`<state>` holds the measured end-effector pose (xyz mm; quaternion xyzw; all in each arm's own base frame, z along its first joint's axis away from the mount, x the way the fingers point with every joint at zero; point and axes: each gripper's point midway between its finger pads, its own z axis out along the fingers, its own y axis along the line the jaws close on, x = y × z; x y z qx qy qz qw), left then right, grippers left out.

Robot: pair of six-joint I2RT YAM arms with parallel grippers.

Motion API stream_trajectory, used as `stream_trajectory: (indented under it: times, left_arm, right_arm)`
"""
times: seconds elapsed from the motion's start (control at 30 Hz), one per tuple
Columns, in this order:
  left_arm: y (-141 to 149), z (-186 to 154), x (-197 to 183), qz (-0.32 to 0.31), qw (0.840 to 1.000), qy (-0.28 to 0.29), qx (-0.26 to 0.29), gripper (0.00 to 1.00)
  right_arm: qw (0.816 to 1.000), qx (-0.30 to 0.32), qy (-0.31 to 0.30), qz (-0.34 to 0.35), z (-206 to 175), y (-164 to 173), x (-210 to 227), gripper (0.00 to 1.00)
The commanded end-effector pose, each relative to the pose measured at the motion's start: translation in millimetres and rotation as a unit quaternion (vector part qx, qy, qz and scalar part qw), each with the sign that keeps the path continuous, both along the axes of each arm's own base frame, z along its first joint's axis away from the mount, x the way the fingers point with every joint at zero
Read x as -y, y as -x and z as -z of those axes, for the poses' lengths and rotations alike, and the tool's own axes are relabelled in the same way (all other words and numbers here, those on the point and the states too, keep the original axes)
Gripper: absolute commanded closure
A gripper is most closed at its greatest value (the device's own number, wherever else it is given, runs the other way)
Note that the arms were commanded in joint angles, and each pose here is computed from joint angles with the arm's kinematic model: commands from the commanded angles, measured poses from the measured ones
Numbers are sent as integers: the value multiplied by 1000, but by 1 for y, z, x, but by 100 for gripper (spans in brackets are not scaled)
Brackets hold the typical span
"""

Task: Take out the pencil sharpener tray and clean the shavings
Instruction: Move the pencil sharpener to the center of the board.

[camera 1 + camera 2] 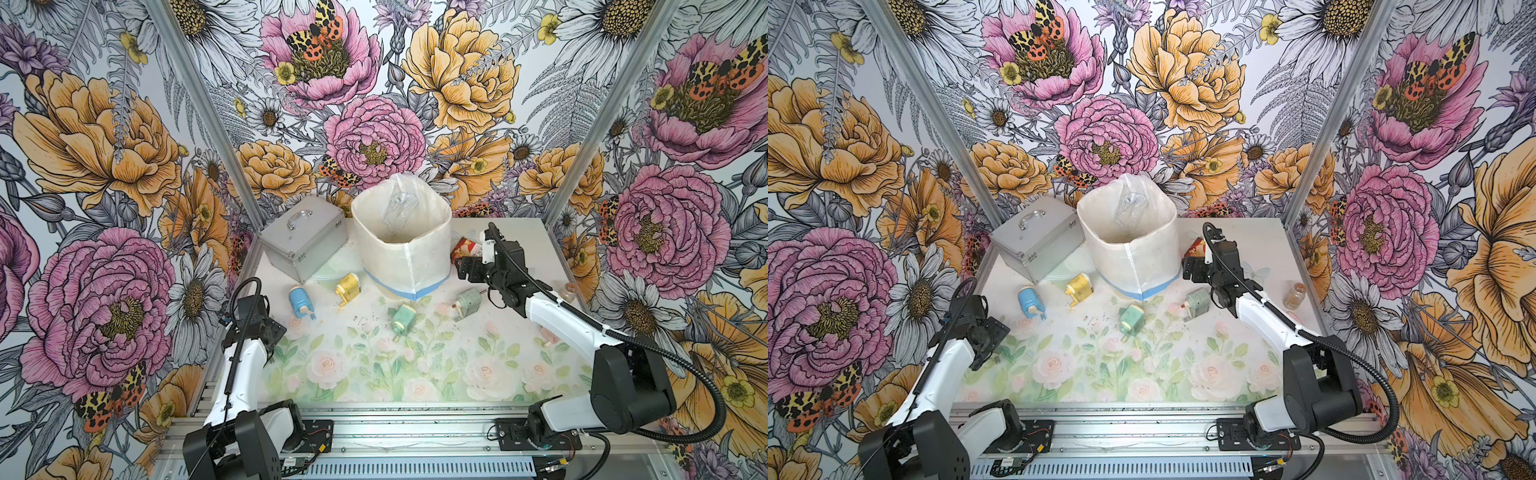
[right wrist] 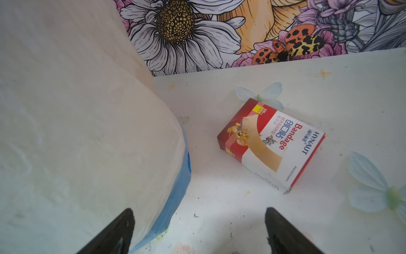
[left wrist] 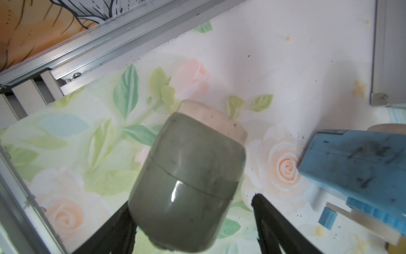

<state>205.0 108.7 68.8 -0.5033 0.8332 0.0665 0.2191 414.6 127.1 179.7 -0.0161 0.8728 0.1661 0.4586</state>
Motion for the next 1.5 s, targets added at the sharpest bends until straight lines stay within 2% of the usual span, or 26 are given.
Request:
stream_trajectory:
  times: [0.0, 0.23, 0.53, 0.63, 0.87, 1.0, 1.27, 1.47]
  left_arm:
    - [5, -1, -5, -12, 1000, -11, -4, 26]
    - [3, 1, -5, -9, 1000, -9, -3, 30]
    - [-5, 10, 1, 6, 1000, 19, -2, 42]
    - [-8, 12, 3, 11, 1000, 24, 3, 53]
    - [-13, 11, 9, 31, 999, 27, 7, 60]
    - [-18, 9, 22, 59, 998, 26, 12, 68]
    - [-20, 5, 52, 92, 995, 33, 28, 72]
    - [-27, 5, 99, 169, 985, 12, 16, 73]
  right_arm:
    - [1000, 13, -11, -3, -13, 1, -4, 6]
    - [1000, 11, -11, -4, -11, 2, -4, 6]
    - [1000, 11, -16, -5, -13, 4, -4, 6]
    - [1000, 11, -16, -5, -13, 4, -4, 6]
    - [1000, 12, -20, -7, -15, 5, -5, 6]
    - [1000, 11, -23, -9, -15, 6, -7, 6]
    - [999, 10, -27, -13, -15, 6, -11, 6]
    - [999, 7, -27, -17, -14, 7, -16, 6]
